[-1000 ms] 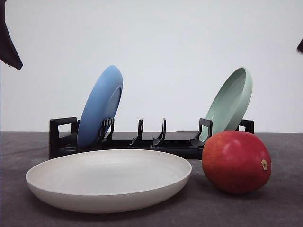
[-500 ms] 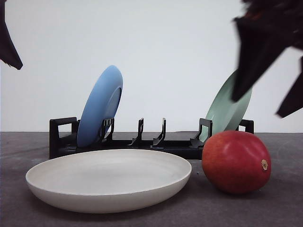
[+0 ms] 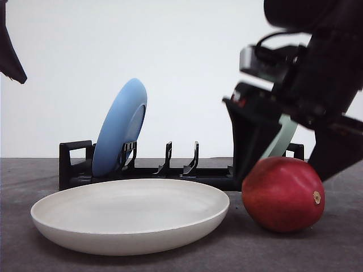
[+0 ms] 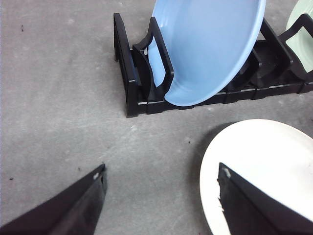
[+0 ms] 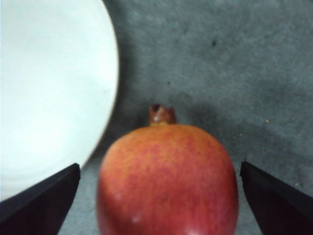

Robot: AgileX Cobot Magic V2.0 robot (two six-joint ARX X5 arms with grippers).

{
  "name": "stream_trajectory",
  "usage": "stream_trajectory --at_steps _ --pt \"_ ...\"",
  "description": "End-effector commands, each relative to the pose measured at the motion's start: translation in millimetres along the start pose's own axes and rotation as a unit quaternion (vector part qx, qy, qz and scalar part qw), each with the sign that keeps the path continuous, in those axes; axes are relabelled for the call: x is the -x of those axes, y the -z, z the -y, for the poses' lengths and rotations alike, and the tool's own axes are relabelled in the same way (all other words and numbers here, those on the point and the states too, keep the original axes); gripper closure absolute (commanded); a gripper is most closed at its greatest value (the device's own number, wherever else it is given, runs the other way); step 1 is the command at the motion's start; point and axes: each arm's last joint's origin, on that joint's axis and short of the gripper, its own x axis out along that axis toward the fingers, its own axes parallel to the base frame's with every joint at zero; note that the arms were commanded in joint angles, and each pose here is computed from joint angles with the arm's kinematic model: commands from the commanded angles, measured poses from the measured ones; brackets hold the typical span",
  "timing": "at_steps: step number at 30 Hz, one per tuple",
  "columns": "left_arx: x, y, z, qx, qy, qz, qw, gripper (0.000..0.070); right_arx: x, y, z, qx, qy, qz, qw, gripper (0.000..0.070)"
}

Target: Place pomegranate in white plate

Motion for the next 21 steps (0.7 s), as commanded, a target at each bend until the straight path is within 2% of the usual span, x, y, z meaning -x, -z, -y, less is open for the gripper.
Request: stream_trajectory --at_steps 1,5,10,15,21 --pt "1 -5 0.9 0.000 0.003 0.007 1.000 0.0270 -4 -3 -3 0.009 0.001 -0.005 1.000 0.0045" --pt "1 -5 0.9 0.000 0.003 0.007 1.000 0.0271 -8 -1 -2 0.005 0.005 -0.019 1.000 0.0158" --pt "1 -5 0.9 0.000 0.003 0.007 1.000 0.0271 5 -10 -4 0.009 0.012 -0.044 0.999 0.0163" --pt "1 -5 0.9 0.000 0.003 0.007 1.000 0.0270 34 -35 -16 0.061 0.010 -0.051 0.997 0.0163" --pt "1 -5 1.0 0.000 0.003 0.008 1.000 0.0271 40 -58 -49 0.136 -0.014 -0.037 0.990 0.0163"
